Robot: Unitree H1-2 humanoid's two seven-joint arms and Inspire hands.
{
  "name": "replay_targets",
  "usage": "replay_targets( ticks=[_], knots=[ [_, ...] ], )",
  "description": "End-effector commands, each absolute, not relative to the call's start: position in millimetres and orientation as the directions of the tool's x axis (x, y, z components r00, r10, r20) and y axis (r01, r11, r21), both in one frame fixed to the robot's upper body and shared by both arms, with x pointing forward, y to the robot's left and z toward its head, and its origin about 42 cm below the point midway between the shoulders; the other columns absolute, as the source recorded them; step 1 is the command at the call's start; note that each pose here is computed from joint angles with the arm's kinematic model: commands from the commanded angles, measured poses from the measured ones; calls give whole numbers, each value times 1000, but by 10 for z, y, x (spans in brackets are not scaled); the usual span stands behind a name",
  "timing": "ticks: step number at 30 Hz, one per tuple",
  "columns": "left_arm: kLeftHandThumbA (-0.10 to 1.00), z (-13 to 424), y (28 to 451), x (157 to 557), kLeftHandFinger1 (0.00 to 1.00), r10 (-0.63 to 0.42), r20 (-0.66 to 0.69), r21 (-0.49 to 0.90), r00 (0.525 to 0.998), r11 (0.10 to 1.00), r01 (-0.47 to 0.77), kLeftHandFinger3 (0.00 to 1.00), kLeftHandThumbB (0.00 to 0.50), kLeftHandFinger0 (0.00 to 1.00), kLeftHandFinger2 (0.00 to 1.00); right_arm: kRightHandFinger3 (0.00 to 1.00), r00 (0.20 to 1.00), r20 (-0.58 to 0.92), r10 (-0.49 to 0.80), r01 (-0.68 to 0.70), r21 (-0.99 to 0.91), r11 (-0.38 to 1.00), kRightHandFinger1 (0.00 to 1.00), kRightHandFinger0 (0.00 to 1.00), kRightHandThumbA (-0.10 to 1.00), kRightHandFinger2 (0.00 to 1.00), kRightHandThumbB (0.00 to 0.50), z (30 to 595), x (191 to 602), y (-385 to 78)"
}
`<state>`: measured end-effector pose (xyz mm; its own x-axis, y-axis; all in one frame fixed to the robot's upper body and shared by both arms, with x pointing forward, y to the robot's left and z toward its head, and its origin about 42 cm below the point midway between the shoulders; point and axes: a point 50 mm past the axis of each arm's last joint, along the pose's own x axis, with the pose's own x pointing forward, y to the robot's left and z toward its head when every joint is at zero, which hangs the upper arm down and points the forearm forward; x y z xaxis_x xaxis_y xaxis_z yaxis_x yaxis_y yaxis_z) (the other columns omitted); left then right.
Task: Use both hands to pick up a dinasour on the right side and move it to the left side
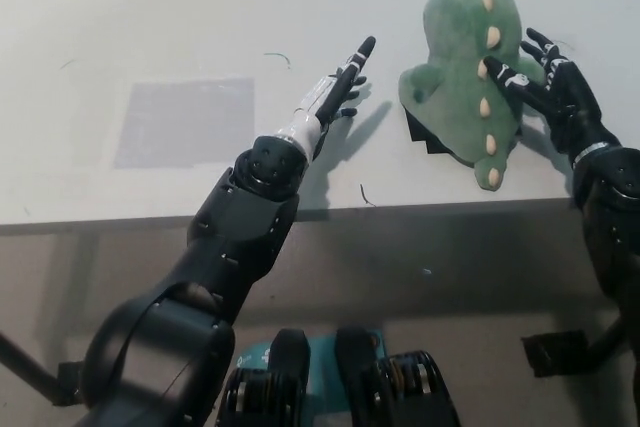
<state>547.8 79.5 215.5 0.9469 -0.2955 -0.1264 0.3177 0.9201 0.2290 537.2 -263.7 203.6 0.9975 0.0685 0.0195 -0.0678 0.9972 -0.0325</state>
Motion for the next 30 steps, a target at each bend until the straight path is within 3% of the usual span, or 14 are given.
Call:
replay_targets(
  ticks=[1, 3, 7, 8, 11, 17, 20, 21, 22, 23, 24, 26, 28, 30],
  knots=[
    [1000, 2409, 690, 5562, 1000, -283, -101, 242, 954, 923, 300, 1000, 455, 1000, 1000, 1000, 989, 127, 78, -76, -23, 997, 1000, 1000, 1000, 1000, 349, 2390, 5484, -2594],
    [1000, 2417, 641, 5558, 1000, -290, -112, 254, 950, 916, 310, 1000, 469, 1000, 1000, 1000, 990, 122, 73, -69, -39, 997, 1000, 1000, 1000, 1000, 269, 2382, 5480, -2587],
    [1000, 2485, 523, 5557, 1000, -299, -127, 221, 946, 921, 321, 1000, 443, 1000, 1000, 1000, 989, 129, 70, -66, -37, 997, 1000, 1000, 1000, 1000, 220, 2377, 5485, -2572],
    [1000, 2505, 492, 5556, 1000, -305, -129, 204, 944, 923, 326, 1000, 430, 1000, 1000, 1000, 989, 130, 69, -64, -36, 997, 1000, 1000, 1000, 1000, 246, 2381, 5490, -2567],
    [1000, 2563, 293, 5515, 1000, -335, -115, 186, 935, 917, 352, 1000, 425, 1000, 1000, 1000, 989, 135, 60, -56, -36, 998, 1000, 1000, 1000, 1000, 260, 2347, 5480, -2556],
    [1000, 2611, 15, 5432, 1000, -373, -92, 103, 923, 919, 381, 1000, 435, 973, 1000, 1000, 989, 140, 50, -47, -24, 999, 1000, 1000, 1000, 1000, 226, 2315, 5467, -2491],
    [1000, 2662, -201, 5362, 1000, -384, -90, 38, 919, 921, 388, 1000, 442, 1000, 1000, 1000, 990, 135, 44, -47, 14, 999, 1000, 1000, 1000, 1000, 251, 2280, 5454, -2429],
    [1000, 2676, -264, 5339, 1000, -396, -83, 18, 914, 917, 399, 1000, 381, 1000, 1000, 1000, 990, 135, 51, -55, 21, 998, 1000, 1000, 1000, 1000, 263, 2265, 5450, -2407],
    [1000, 2685, -312, 5321, 1000, -403, -83, 19, 911, 914, 406, 1000, 354, 1000, 1000, 1000, 989, 136, 66, -70, 28, 997, 1000, 1000, 1000, 1000, 281, 2255, 5443, -2387],
    [1000, 2692, -365, 5299, 1000, -413, -82, 36, 907, 908, 417, 1000, 330, 1000, 1000, 1000, 987, 139, 81, -85, 22, 996, 1000, 1000, 1000, 1000, 320, 2244, 5433, -2353],
    [1000, 2692, -371, 5296, 1000, -414, -82, 38, 907, 908, 418, 1000, 334, 1000, 1000, 1000, 987, 140, 82, -86, 22, 996, 1000, 1000, 1000, 1000, 322, 2243, 5431, -2350],
    [1000, 2714, -528, 5220, 1000, -475, -49, 55, 879, 877, 477, 1000, 223, 1000, 1000, 1000, 976, 188, 106, -105, -17, 994, 1000, 1000, 1000, 1000, 328, 2147, 5354, -2202],
    [1000, 2700, -640, 5155, 1000, -495, -37, 23, 868, 868, 496, 1000, 227, 1000, 1000, 1000, 975, 201, 93, -92, -14, 996, 1000, 1000, 1000, 1000, 360, 2096, 5302, -2113],
    [1000, 2685, -689, 5120, 1000, -495, -22, 49, 869, 867, 495, 1000, 285, 1000, 1000, 1000, 973, 210, 91, -95, 12, 995, 1000, 1000, 1000, 1000, 342, 2085, 5273, -2064]
  ],
)
